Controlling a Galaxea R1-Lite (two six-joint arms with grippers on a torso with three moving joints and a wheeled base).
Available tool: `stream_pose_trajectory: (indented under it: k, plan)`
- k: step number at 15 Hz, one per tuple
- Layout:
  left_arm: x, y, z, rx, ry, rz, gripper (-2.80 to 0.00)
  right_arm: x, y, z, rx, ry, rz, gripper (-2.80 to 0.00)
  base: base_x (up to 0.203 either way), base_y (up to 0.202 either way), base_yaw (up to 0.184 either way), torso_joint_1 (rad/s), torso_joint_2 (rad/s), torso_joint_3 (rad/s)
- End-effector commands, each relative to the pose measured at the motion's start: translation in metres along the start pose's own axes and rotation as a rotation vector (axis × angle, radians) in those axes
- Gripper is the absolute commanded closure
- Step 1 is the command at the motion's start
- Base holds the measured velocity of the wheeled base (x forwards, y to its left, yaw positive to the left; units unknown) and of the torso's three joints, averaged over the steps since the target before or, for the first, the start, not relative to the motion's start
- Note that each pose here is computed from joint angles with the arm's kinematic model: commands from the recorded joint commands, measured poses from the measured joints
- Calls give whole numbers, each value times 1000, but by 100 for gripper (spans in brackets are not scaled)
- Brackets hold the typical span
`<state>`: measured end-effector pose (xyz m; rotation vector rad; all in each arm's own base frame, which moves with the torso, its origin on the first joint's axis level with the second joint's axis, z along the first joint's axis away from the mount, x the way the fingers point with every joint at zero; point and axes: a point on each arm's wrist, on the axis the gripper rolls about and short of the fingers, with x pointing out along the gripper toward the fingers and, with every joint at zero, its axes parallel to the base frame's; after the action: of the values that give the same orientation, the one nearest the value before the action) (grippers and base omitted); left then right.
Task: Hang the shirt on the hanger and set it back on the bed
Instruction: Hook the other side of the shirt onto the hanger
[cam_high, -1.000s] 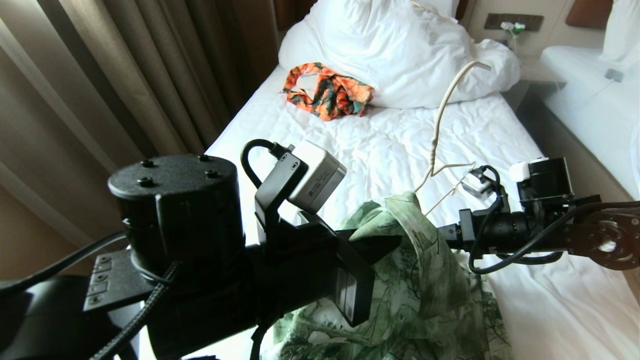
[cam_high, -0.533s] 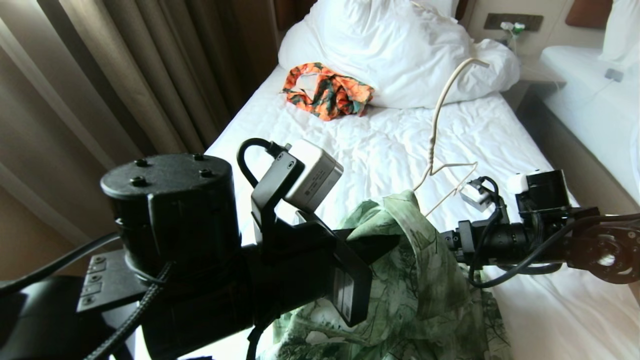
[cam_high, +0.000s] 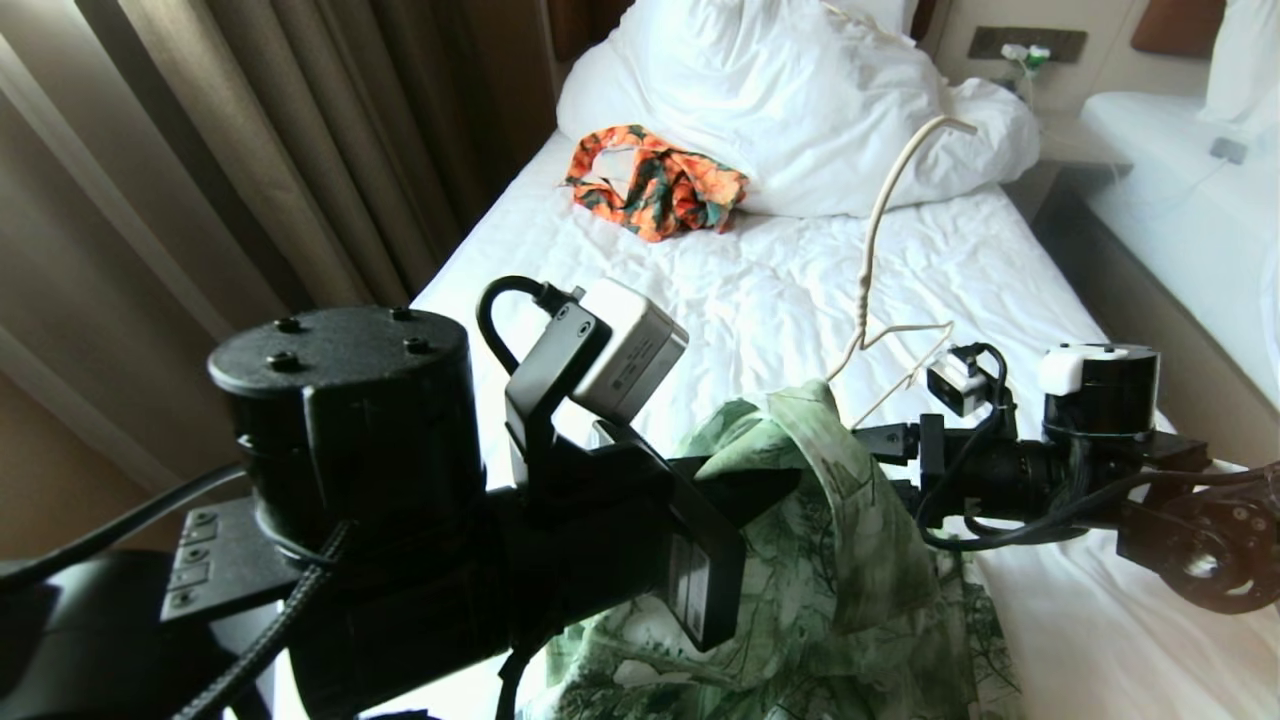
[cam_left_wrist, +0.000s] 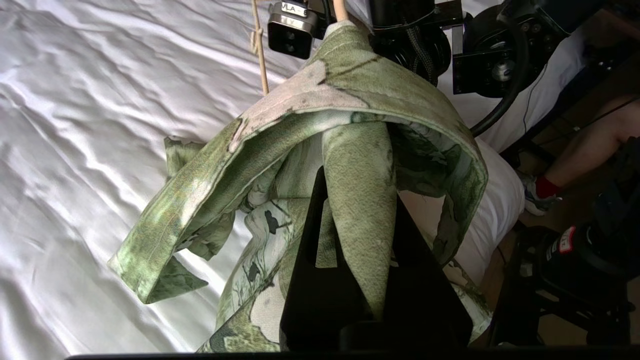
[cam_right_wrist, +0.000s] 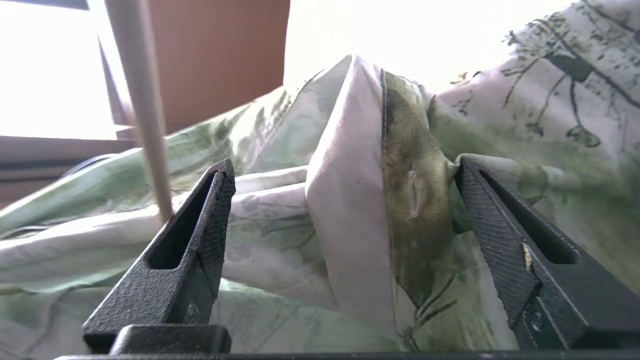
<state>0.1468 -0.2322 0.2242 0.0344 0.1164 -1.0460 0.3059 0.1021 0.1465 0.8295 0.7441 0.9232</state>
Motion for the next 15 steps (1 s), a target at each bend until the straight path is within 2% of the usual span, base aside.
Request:
stream_pose_trajectory:
  k: [1, 4, 7, 13, 14, 15]
  plan:
    - [1, 0, -1, -1, 1, -2, 0, 3, -2, -3, 37, 19, 13, -280, 0, 0, 0, 0, 0, 0]
    - [1, 0, 0, -1, -1, -1, 0, 4, 2, -4, 38, 29, 23, -280, 0, 0, 0, 0, 0, 0]
    - [1, 0, -1, 1, 2, 1, 0, 4, 6, -5, 98, 36, 34, -280, 0, 0, 0, 0, 0, 0]
    - [2, 0, -2, 1, 5, -1, 0, 2, 11, -4, 87, 29, 43, -280, 0, 0, 0, 0, 0, 0]
    - [2, 0, -2, 1, 5, -1, 0, 2, 12, -4, 85, 30, 44, -163, 0, 0, 0, 0, 0, 0]
    - [2, 0, -2, 1, 5, -1, 0, 2, 12, -4, 85, 29, 44, 0, 0, 0, 0, 0, 0, 0]
